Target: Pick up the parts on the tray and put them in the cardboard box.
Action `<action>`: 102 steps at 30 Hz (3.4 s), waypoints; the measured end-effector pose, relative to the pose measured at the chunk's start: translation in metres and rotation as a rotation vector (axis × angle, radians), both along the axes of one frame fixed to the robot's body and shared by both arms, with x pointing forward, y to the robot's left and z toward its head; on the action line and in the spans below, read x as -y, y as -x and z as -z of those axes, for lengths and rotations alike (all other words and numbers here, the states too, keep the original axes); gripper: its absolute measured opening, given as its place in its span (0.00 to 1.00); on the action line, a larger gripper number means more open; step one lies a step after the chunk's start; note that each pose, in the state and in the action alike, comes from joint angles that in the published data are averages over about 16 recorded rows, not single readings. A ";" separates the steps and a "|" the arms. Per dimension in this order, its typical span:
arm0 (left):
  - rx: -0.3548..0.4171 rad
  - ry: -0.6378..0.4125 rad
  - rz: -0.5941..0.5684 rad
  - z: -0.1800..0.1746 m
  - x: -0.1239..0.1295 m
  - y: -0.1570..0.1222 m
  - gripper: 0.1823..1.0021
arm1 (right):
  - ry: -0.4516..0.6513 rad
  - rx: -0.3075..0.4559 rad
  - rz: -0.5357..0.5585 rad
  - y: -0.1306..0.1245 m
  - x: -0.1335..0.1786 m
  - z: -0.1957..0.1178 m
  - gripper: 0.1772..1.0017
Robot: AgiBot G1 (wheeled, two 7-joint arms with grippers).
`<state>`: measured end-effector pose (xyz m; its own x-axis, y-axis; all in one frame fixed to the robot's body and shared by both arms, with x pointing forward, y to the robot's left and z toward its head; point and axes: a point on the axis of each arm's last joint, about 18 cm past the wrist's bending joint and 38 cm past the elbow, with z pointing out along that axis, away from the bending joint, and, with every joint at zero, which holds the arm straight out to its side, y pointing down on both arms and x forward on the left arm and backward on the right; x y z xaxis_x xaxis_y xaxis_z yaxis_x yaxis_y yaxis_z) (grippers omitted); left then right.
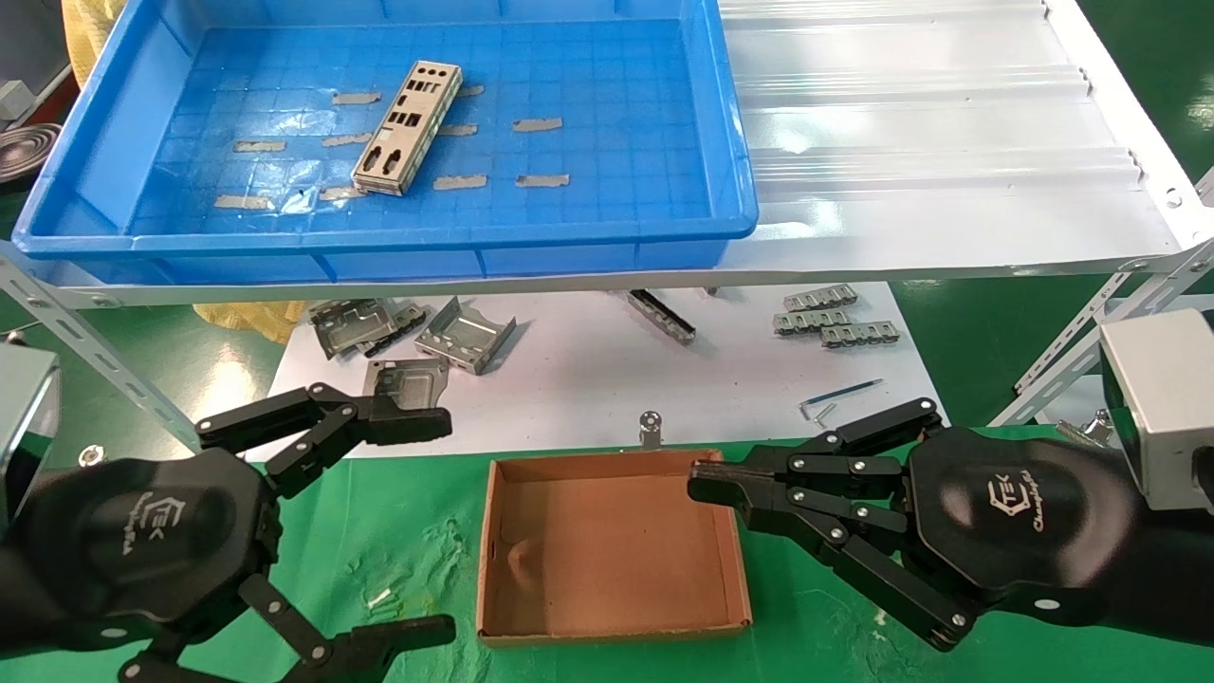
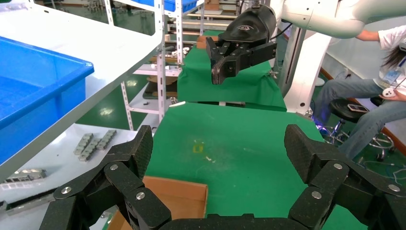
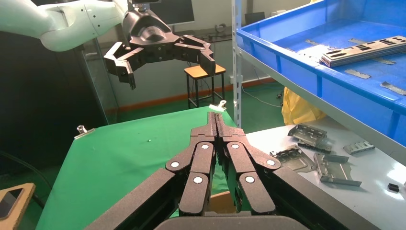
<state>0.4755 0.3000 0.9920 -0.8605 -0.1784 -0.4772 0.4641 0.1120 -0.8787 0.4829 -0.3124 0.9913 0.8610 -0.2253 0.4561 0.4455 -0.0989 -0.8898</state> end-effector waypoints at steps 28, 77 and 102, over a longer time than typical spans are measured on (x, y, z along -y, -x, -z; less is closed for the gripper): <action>0.084 0.059 -0.139 -0.072 0.006 -0.058 1.00 | 0.000 0.000 0.000 0.000 0.000 0.000 0.08; -0.095 0.153 -0.796 -0.185 0.002 -0.225 1.00 | 0.000 0.000 0.000 0.000 0.000 0.000 0.99; -0.090 0.160 -0.811 -0.182 0.002 -0.230 0.81 | 0.000 0.000 0.000 0.000 0.000 0.000 1.00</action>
<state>0.7052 0.2984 1.1738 -0.4692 -0.8195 -0.3291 0.2203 0.2522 -0.9423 0.4829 -0.3124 0.9913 0.8610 -0.2253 0.4561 0.4455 -0.0990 -0.8898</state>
